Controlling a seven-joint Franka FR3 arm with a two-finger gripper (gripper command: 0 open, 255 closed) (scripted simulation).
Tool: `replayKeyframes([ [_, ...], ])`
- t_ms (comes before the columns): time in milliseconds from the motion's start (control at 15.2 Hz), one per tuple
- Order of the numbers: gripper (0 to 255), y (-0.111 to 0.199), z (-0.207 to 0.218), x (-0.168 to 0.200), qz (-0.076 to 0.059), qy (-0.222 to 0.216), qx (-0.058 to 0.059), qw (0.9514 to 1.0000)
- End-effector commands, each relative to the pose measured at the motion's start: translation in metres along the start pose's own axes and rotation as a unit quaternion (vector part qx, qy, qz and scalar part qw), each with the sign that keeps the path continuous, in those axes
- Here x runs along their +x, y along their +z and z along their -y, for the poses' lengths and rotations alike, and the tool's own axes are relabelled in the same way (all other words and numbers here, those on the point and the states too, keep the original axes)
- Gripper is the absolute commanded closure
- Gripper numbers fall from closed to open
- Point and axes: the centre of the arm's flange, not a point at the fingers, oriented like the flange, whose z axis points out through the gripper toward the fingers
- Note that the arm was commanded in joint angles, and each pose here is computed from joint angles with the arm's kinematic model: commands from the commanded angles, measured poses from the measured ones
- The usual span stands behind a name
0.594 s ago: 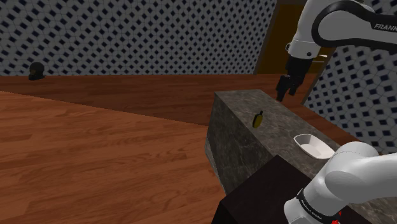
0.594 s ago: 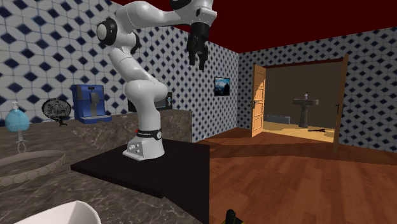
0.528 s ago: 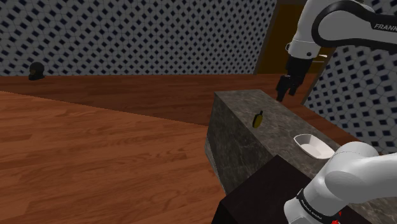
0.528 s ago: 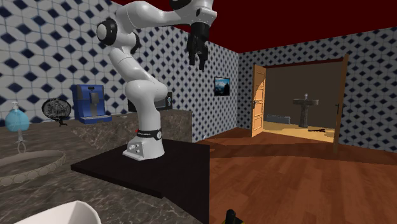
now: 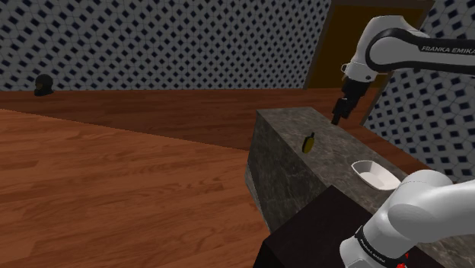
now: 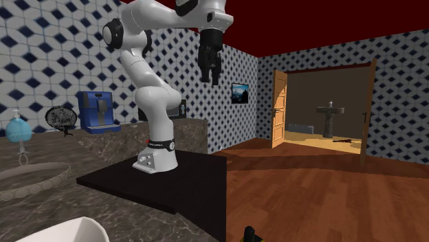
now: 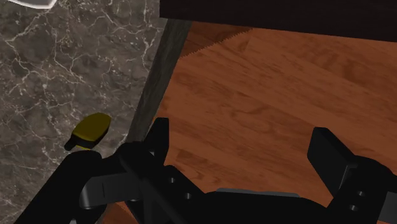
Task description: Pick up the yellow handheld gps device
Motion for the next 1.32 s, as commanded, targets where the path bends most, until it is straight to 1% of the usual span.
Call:
replayKeyframes([
  [0, 0, 0.014, -0.025, 0.003, -0.007, -0.014, 0.007, 0.9999],
  [264, 0, 0.044, -0.071, 0.015, -0.019, -0.039, 0.022, 0.9988],
  [594, 0, 0.082, -0.126, 0.035, -0.034, -0.07, 0.041, 0.9961],
  [924, 0, 0.121, -0.178, 0.059, -0.049, -0.102, 0.059, 0.9919],
  [1254, 0, 0.162, -0.227, 0.088, -0.064, -0.133, 0.078, 0.986],
])
